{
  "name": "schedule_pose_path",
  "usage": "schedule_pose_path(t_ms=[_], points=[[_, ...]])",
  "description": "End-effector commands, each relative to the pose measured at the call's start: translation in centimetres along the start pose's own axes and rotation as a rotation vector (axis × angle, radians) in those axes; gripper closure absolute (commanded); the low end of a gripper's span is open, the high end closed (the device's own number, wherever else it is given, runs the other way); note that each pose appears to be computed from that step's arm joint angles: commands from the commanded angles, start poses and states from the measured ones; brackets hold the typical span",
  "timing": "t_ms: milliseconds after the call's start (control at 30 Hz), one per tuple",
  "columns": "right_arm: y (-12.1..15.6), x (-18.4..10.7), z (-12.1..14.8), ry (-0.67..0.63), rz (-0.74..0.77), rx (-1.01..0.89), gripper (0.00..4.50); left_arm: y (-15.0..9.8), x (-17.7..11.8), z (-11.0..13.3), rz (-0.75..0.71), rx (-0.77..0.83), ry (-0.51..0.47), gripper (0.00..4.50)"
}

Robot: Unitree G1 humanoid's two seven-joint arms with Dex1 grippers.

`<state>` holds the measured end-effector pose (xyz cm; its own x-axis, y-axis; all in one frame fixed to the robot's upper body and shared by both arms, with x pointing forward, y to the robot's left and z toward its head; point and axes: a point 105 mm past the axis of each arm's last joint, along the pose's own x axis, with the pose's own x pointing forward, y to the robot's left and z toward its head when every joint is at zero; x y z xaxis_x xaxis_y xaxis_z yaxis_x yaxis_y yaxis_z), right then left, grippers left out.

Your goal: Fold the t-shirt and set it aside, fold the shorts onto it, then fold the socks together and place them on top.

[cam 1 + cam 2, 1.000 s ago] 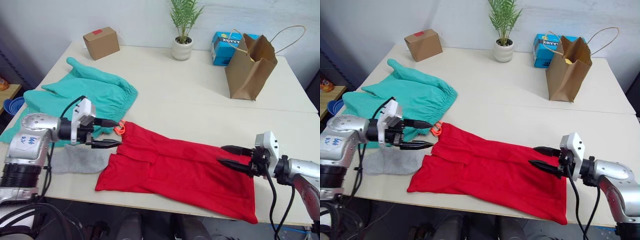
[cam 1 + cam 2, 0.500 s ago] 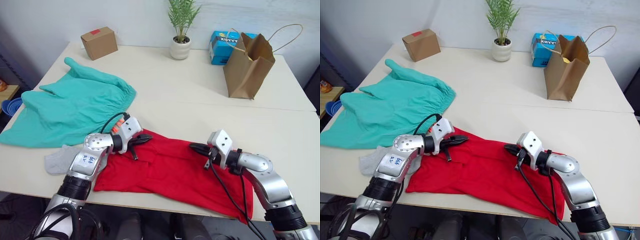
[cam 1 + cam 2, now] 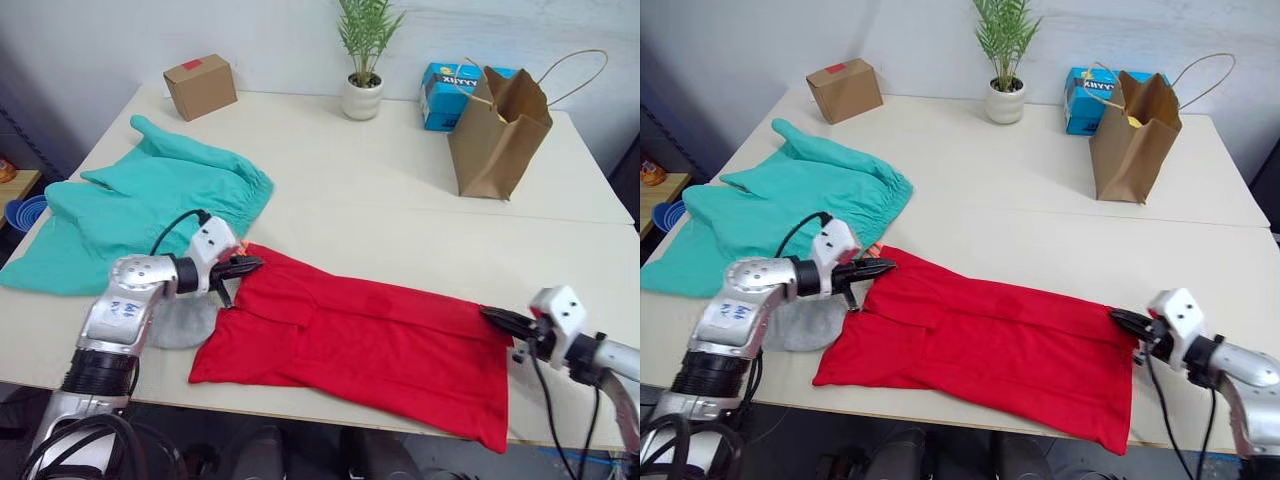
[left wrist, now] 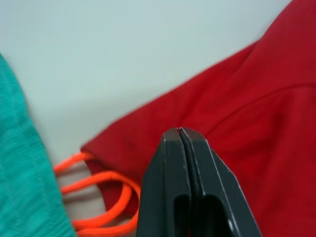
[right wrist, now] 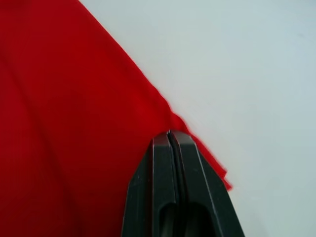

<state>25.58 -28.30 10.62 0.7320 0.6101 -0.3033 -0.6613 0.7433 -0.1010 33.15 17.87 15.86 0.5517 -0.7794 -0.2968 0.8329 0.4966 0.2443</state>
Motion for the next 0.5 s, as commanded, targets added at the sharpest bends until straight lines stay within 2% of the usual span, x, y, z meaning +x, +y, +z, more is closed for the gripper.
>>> schedule_pose_path(t_ms=[33, 67, 167, 233, 300, 367, 467, 500], points=[[1.9, -0.9, 4.2, 0.046, 0.196, 0.012, 4.33, -0.3, -2.6, 2.3, -0.091, 0.049, -0.084, 4.31], [2.1, -1.1, 4.4, 0.116, 0.234, 0.018, 4.14, -0.4, -3.0, 2.5, -0.114, 0.078, -0.075, 4.09], [0.3, -0.8, 6.2, 0.154, 0.178, -0.048, 3.26, -1.9, -4.0, 3.3, -0.218, 0.154, -0.115, 3.28], [0.3, -0.8, 6.1, 0.23, 0.227, -0.054, 2.53, -4.2, -4.9, 3.3, -0.339, 0.142, -0.186, 2.64], [0.6, -0.5, 5.6, 0.333, 0.288, -0.085, 1.84, -5.6, -5.4, 2.4, -0.386, 0.109, -0.178, 2.02], [0.4, 0.1, 5.7, 0.368, 0.302, -0.092, 1.19, -6.3, -5.6, 2.2, -0.397, 0.114, -0.189, 1.45], [-0.9, 1.1, 6.0, 0.397, 0.269, -0.051, 0.19, -6.3, -5.9, 3.3, -0.381, 0.174, -0.232, 0.53], [-1.3, 1.3, 5.9, 0.419, 0.26, -0.048, 0.0, -6.2, -6.0, 3.7, -0.375, 0.189, -0.242, 0.17]])
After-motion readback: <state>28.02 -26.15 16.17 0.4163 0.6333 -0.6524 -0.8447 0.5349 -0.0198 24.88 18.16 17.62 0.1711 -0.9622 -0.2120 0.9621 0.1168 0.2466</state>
